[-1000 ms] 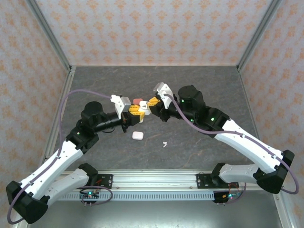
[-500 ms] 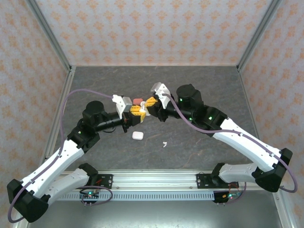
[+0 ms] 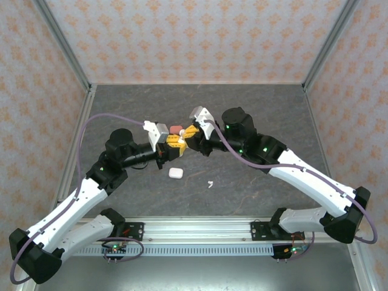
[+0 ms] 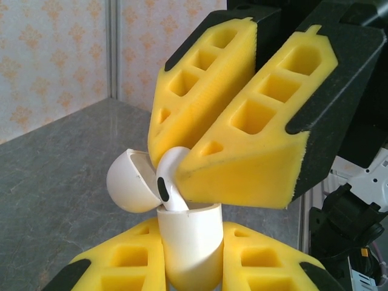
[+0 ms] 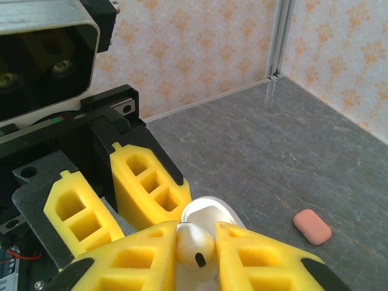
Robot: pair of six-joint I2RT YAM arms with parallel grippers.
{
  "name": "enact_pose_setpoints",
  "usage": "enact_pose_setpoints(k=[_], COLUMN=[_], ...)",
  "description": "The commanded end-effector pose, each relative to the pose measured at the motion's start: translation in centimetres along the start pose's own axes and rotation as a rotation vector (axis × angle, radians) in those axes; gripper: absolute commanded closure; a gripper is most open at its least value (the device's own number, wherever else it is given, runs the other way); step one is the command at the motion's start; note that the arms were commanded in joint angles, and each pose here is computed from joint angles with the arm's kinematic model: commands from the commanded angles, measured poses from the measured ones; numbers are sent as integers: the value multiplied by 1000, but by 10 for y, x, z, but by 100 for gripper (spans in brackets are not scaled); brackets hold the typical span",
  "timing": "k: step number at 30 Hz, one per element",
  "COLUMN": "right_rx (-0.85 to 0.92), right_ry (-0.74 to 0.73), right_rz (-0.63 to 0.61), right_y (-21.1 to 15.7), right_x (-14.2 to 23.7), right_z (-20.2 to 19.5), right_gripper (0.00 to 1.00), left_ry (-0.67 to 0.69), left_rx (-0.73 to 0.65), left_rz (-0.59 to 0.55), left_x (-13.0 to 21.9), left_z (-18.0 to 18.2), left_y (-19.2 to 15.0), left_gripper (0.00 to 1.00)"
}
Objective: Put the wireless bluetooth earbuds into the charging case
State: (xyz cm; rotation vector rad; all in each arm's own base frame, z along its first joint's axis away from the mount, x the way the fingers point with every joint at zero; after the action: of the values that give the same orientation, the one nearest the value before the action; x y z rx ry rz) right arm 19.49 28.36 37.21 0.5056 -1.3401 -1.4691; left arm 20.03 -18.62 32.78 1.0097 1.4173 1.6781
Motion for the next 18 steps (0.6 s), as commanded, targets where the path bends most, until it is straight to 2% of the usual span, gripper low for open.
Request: enact_pose_setpoints(k=[1, 8, 13, 18], right_rx=[-29, -68, -81, -102], right_ry=[92, 183, 129, 50], right_rz=[13, 12, -19, -129], right_y=[4, 12, 24, 42], right_x=[11, 21, 26, 55], right_z=[16, 29, 23, 19], right_gripper=[75, 59, 50, 37], left_ry=[8, 3, 3, 11], left_rx=[-44, -51, -54, -54], left_rz=[-85, -114, -118, -119], left_x=[4, 4, 5, 5], left_z=[1, 1, 1, 1], left_y=[20, 24, 25, 23], left_gripper=[97, 97, 97, 97])
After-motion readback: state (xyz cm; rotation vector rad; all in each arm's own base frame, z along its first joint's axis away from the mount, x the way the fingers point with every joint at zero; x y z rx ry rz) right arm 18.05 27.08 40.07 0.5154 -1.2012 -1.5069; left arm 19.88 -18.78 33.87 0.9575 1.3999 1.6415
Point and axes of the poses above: each hand's point on the last joint's axis, 136 mm out from that joint toward the fingers, its own x axis back along the fingers, its own z axis along the line the jaws close on, y = z × x, the point moved 6 cm from there along x, back along the fingers, and after that the axes turned 15 degrees about -x, right-handed, at the moved point
